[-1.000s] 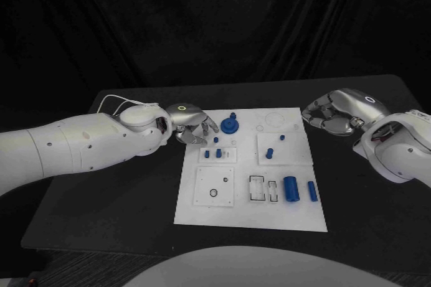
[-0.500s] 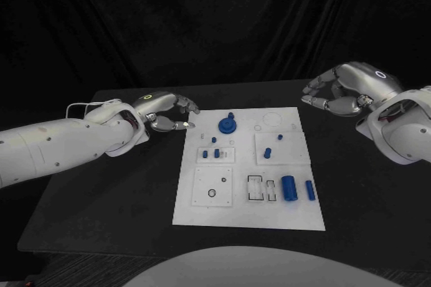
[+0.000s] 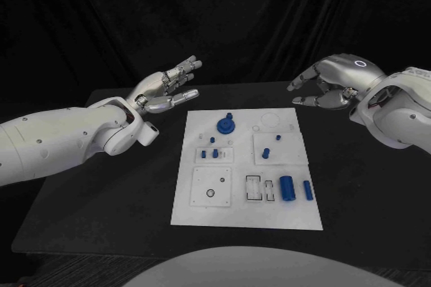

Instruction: Assemble the parts on the task board

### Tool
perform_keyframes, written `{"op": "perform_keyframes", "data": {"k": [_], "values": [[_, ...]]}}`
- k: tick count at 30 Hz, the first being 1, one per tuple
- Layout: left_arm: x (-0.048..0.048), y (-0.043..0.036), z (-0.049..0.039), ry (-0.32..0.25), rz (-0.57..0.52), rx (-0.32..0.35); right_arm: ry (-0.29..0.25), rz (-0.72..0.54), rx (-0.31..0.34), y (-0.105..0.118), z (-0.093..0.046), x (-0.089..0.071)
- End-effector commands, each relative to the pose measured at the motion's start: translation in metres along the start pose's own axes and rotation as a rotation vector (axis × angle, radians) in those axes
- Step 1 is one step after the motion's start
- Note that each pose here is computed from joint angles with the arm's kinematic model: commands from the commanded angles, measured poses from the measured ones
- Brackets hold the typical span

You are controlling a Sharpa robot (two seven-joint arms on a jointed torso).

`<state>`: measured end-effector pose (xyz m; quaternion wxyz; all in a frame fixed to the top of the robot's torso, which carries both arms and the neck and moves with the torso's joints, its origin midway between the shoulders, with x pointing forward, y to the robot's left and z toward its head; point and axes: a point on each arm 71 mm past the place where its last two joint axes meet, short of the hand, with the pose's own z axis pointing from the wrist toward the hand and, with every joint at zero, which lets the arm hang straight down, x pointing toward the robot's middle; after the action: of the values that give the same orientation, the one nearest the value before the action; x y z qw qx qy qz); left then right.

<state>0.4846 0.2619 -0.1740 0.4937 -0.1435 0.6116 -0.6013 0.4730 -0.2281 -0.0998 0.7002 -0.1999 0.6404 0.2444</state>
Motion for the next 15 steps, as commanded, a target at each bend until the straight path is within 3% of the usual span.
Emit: {"op": "perform_keyframes", "data": {"k": [1, 6, 15], "values": [[0.0013, -0.007, 0.0019, -0.036, -0.37, 0.083, 0.136, -0.056, -0.051, 0.002, -0.001, 0.016], [0.0069, -0.0056, 0.0013, -0.031, -0.466, 0.091, 0.204, -0.048, -0.057, 0.0, -0.003, 0.034], [0.0118, -0.0035, -0.0008, -0.026, -0.503, 0.087, 0.265, -0.028, -0.063, 0.002, -0.007, 0.055]]}}
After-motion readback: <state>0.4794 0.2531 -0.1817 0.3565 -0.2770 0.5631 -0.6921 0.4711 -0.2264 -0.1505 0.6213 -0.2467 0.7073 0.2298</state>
